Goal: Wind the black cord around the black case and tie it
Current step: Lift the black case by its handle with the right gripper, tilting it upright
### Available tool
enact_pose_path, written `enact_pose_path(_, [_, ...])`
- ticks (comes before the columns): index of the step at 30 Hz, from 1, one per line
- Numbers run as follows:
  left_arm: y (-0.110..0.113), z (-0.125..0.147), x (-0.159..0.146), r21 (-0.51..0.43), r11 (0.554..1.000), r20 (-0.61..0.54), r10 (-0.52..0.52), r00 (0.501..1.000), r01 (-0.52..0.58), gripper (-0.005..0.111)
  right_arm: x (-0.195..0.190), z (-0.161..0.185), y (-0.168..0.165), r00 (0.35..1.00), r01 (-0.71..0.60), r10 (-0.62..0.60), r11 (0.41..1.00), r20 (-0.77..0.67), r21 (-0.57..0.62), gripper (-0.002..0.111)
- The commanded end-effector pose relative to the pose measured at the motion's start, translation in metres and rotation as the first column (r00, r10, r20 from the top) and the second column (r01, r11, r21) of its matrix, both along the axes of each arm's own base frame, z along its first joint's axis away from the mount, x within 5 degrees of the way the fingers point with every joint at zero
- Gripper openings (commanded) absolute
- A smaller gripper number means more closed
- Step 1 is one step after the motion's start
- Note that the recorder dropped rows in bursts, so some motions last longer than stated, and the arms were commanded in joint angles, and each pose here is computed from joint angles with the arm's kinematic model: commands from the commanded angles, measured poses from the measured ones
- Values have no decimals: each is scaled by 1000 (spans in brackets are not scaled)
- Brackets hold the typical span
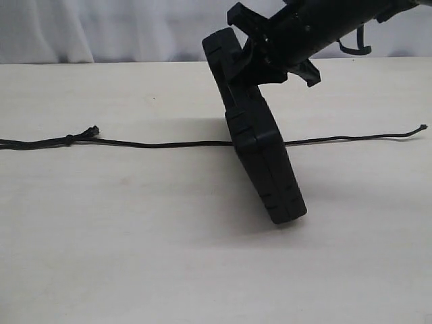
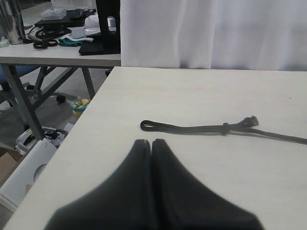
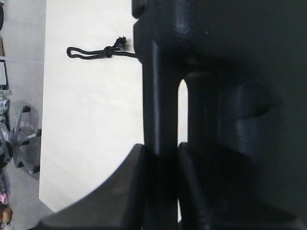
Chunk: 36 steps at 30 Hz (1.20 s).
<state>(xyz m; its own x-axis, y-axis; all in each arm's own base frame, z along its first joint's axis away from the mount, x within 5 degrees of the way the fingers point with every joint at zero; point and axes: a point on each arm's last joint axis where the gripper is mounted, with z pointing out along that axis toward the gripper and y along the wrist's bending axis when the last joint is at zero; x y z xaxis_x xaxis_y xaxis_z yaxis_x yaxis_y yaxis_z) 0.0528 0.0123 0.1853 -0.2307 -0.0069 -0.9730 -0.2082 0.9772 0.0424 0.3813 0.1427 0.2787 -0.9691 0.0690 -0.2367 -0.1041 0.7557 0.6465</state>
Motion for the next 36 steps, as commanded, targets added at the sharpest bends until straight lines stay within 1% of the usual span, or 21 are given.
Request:
enact_pose_path(1, [0, 0, 0, 0, 1000, 7, 1, 1000, -1, 0, 5, -1, -15, 998, 23, -20, 998, 53, -65, 4])
enact_pose_path(7, [0, 0, 0, 0, 1000, 7, 1, 1000, -1, 0, 8, -6, -25, 995, 21, -2, 983, 99, -184, 4])
enact_pose_path(10, [0, 0, 0, 0, 1000, 7, 1, 1000, -1, 0, 9, -8, -28, 994, 25, -1, 974, 110, -225, 4])
enact_pose_path(16, [0, 0, 0, 0, 1000, 7, 1, 1000, -1, 0, 11, -4, -29, 990, 60, -31, 975, 139, -212, 4])
enact_pose_path(18, [0, 0, 0, 0, 1000, 7, 1, 1000, -1, 0, 10, 3, -27, 985, 80, -50, 980, 163, -180, 4])
enact_pose_path(24, [0, 0, 0, 0, 1000, 7, 1, 1000, -1, 0, 7, 26, -19, 972, 105, -99, 994, 214, -16, 4])
enact_pose_path(27, [0, 0, 0, 0, 1000, 7, 1, 1000, -1, 0, 6, 34, -21, 966, 125, -128, 992, 224, 28, 4])
enact_pose_path(31, [0, 0, 0, 0, 1000, 7, 1, 1000, -1, 0, 3, 43, -28, 970, 118, -136, 988, 202, 97, 4])
enact_pose_path(34, [0, 0, 0, 0, 1000, 7, 1, 1000, -1, 0, -1, 41, -33, 976, 113, -148, 972, 162, 207, 4])
enact_pose_path(36, [0, 0, 0, 0, 1000, 7, 1, 1000, -1, 0, -3, 34, -39, 977, 126, -166, 955, 133, 270, 4])
